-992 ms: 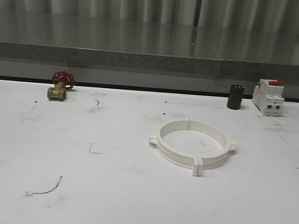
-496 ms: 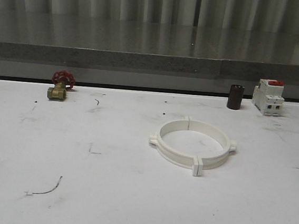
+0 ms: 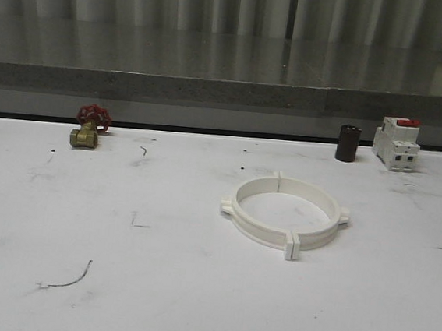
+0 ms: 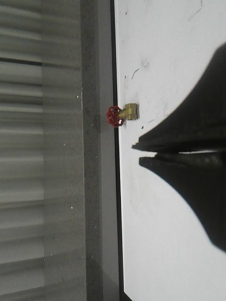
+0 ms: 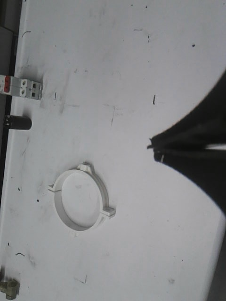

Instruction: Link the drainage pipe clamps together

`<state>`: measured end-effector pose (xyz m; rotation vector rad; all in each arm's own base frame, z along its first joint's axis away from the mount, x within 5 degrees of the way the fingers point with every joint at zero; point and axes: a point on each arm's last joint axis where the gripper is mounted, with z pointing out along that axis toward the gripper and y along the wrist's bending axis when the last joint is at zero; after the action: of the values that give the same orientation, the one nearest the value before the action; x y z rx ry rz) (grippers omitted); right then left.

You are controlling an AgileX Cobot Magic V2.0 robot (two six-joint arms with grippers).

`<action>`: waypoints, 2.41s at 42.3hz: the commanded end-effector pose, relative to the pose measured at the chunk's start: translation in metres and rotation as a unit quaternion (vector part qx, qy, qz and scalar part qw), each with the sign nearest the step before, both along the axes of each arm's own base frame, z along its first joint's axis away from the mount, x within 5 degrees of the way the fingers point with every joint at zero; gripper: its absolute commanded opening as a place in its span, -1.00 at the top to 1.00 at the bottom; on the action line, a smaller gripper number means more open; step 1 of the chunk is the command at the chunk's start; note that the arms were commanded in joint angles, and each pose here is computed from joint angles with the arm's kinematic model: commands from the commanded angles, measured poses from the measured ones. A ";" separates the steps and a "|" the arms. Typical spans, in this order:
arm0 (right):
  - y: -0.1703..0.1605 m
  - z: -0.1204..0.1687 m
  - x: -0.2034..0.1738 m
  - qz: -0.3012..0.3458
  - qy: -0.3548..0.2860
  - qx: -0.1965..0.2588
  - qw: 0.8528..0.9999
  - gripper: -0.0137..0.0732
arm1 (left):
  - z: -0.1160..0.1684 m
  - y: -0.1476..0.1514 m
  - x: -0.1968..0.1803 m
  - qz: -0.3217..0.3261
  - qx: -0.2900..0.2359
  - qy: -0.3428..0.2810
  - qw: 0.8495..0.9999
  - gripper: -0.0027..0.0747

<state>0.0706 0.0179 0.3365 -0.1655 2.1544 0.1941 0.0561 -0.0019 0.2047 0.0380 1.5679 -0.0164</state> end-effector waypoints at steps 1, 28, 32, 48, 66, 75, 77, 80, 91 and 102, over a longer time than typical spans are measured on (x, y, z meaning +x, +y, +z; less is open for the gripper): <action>0.000 0.011 0.003 -0.002 -0.037 0.006 0.999 0.96 | 0.000 0.000 0.000 0.004 -0.015 -0.036 0.999 0.98; 0.000 0.011 0.003 -0.002 -0.037 0.006 0.999 0.96 | 0.000 -0.001 0.000 -0.006 -0.014 -0.036 0.999 0.98; 0.000 0.011 0.003 -0.002 -0.037 0.006 0.999 0.96 | 0.000 -0.001 0.000 -0.006 -0.014 -0.036 0.999 0.98; -0.005 0.002 -0.001 -0.021 -0.091 -0.004 0.996 0.96 | 0.000 -0.001 0.000 -0.006 -0.014 -0.036 0.999 0.98; -0.015 -0.123 -0.017 -0.081 -0.286 0.010 0.955 0.96 | 0.000 -0.001 0.000 -0.006 -0.014 -0.036 0.999 0.98; -0.015 -0.138 -0.015 -0.082 -0.288 0.010 0.954 0.96 | 0.000 -0.001 0.000 -0.006 -0.014 -0.036 0.999 0.98; -0.015 -0.137 -0.015 -0.082 -0.292 0.011 0.953 0.96 | 0.000 -0.001 0.000 -0.006 -0.014 -0.036 0.999 0.98; -0.015 -0.137 -0.015 -0.082 -0.296 0.011 0.951 0.96 | 0.000 -0.001 0.000 -0.006 -0.014 -0.036 0.999 0.98; -0.015 -0.132 -0.015 -0.083 -0.321 0.014 0.943 0.96 | 0.000 -0.001 0.000 -0.006 -0.014 -0.036 0.999 0.98; -0.015 -0.125 -0.016 -0.090 -0.352 0.041 0.931 0.96 | 0.000 -0.001 0.000 -0.006 -0.014 -0.036 0.999 0.98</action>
<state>0.0567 0.0033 0.2006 0.0111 1.5439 0.1004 0.0561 -0.0020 0.2047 0.0388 1.5679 -0.0183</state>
